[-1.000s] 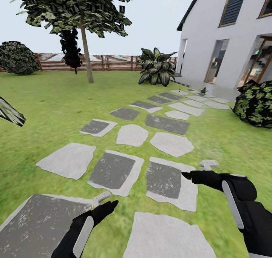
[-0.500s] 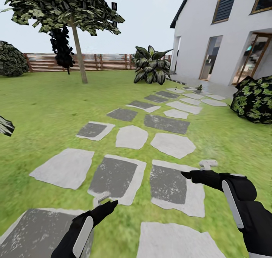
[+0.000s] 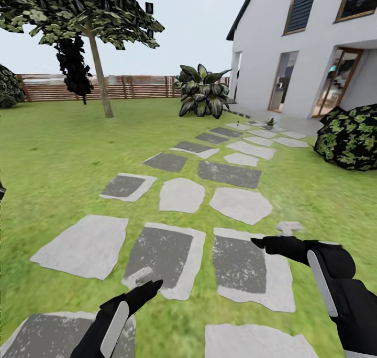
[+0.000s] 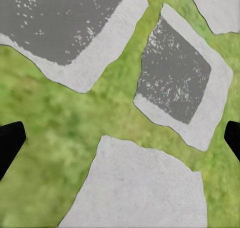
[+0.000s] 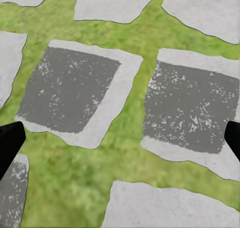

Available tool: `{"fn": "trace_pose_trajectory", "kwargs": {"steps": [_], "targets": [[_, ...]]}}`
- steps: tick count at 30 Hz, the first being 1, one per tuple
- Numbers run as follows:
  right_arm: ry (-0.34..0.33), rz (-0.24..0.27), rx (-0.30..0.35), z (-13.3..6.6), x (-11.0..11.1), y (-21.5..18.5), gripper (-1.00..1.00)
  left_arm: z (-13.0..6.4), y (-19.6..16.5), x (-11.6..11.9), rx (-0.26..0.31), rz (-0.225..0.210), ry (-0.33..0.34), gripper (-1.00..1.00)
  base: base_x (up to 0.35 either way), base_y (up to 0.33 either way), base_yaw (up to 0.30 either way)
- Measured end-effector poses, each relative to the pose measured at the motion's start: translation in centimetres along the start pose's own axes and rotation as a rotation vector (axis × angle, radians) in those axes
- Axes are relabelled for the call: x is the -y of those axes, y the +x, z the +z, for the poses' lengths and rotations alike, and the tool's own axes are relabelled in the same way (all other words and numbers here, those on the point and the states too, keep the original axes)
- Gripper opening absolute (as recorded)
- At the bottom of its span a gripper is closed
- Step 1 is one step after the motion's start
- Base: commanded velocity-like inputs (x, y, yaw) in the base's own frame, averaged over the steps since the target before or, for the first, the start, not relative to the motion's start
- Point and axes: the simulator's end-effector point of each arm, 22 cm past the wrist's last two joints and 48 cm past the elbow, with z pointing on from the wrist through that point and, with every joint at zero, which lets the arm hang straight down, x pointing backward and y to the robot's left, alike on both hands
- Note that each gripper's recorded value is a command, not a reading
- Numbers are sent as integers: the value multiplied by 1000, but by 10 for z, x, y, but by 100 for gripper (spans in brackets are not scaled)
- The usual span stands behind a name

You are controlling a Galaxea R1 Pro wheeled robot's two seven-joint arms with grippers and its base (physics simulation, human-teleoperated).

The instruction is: Pick up the pesticide atomizer in the garden and spray insectifuge to fully cover both potted plants in the garden.

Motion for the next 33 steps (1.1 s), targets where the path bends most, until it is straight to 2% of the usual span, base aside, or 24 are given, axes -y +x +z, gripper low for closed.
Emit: {"fn": "trace_pose_trajectory", "kwargs": {"steps": [9,33], "targets": [[1,0,0,0,0,0,100,0,0,-1,0,0,-1,100,289,171,-1],[8,-4,-1,-1,4,0,100,0,0,-1,2,2,-2,100,337,9,0]]}}
